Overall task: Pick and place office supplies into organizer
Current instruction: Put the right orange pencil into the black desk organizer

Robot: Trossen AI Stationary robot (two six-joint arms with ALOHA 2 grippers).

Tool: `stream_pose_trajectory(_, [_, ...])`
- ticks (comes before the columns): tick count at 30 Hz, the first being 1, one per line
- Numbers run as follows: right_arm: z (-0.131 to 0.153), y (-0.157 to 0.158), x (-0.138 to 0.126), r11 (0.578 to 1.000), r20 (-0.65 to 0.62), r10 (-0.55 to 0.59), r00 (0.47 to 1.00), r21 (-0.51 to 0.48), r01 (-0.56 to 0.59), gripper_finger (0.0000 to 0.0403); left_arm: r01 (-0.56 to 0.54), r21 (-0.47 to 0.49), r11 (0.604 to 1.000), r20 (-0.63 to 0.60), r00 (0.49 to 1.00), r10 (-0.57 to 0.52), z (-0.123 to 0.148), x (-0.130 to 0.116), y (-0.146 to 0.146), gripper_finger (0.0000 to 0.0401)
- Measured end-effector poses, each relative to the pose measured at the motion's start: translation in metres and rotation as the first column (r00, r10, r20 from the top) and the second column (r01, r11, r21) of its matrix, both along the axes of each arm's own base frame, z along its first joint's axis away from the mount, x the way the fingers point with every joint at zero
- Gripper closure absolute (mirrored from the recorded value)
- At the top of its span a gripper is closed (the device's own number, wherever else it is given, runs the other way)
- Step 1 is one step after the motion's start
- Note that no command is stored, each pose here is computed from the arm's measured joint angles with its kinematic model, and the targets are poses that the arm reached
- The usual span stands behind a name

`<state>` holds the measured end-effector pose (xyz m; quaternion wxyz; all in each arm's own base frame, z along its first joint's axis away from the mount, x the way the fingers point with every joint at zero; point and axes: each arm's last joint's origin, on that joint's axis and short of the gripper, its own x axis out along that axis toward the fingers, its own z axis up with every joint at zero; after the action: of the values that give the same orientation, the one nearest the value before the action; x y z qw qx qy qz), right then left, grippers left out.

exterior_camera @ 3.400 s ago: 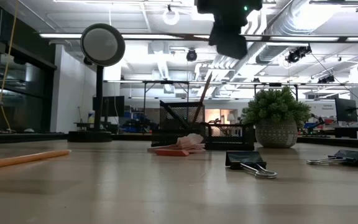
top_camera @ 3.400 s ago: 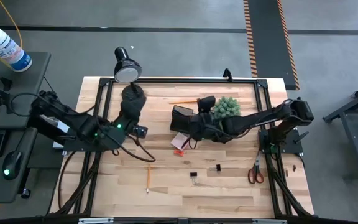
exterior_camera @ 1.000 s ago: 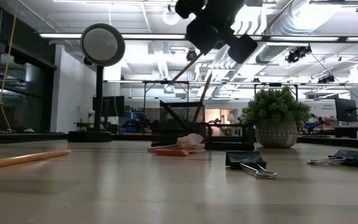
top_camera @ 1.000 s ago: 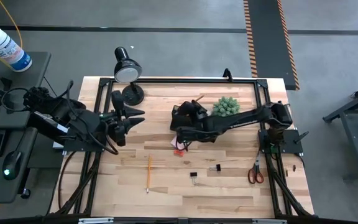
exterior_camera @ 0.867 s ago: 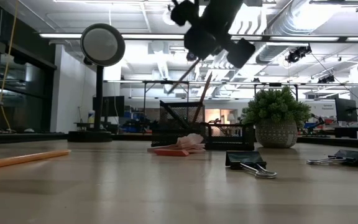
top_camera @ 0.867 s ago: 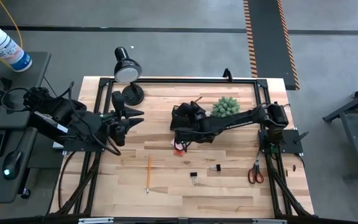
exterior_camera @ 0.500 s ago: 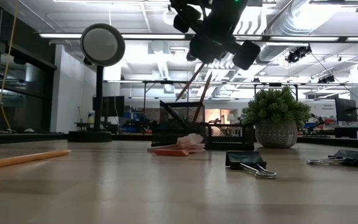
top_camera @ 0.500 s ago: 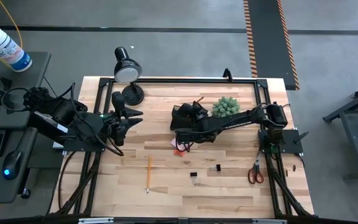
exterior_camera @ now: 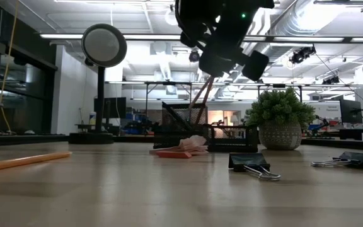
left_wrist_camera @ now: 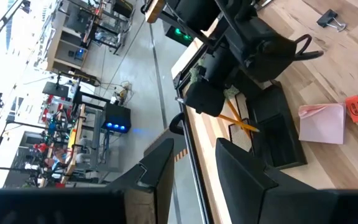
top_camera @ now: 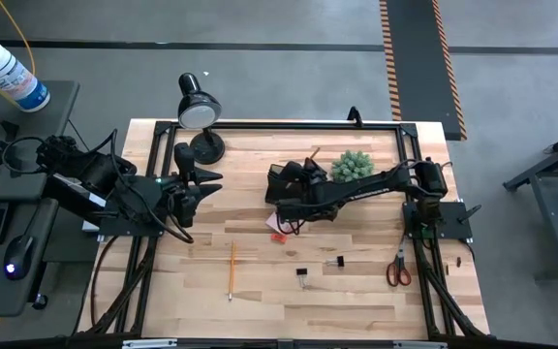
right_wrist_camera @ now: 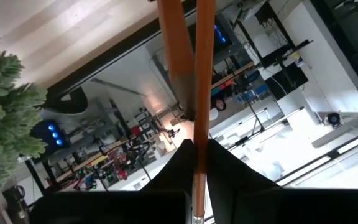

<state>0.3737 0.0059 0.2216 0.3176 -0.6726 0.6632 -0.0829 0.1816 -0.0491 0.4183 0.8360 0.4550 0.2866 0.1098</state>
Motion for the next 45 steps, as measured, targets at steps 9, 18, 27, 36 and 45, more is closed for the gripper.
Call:
stream_pose_trajectory(9, [0.0, -0.015, 0.004, 0.999, 0.041, -0.037, 0.999, 0.012, 0.036, 0.0384, 0.0, 0.0, 1.0, 0.0, 1.0, 0.0, 0.0, 0.0, 0.0, 0.0295])
stream_pose_trajectory(18, [0.0, -0.021, 0.01, 0.998, 0.046, -0.024, 0.999, 0.062, 0.021, 0.0381, 0.0, 0.0, 1.0, 0.0, 1.0, 0.0, 0.0, 0.0, 0.0, 0.0295])
stream_pose_trajectory(27, [-0.001, -0.02, 0.01, 0.997, 0.047, -0.021, 0.999, 0.07, 0.017, 0.0375, 0.0, 0.0, 1.0, 0.0, 1.0, 0.0, 0.0, 0.0, 0.0, 0.0295])
stream_pose_trajectory(36, [-0.001, -0.02, 0.01, 0.997, 0.056, -0.024, 0.998, 0.07, 0.02, 0.0373, 0.0, 0.0, 1.0, 0.0, 1.0, 0.0, 0.0, 0.0, 0.0, 0.0295])
stream_pose_trajectory(45, [0.0, -0.02, 0.01, 0.998, 0.072, -0.033, 0.997, 0.051, 0.029, 0.0372, 0.0, 0.0, 1.0, -0.001, 1.0, 0.0, 0.0, 0.0, 0.0, 0.0295])
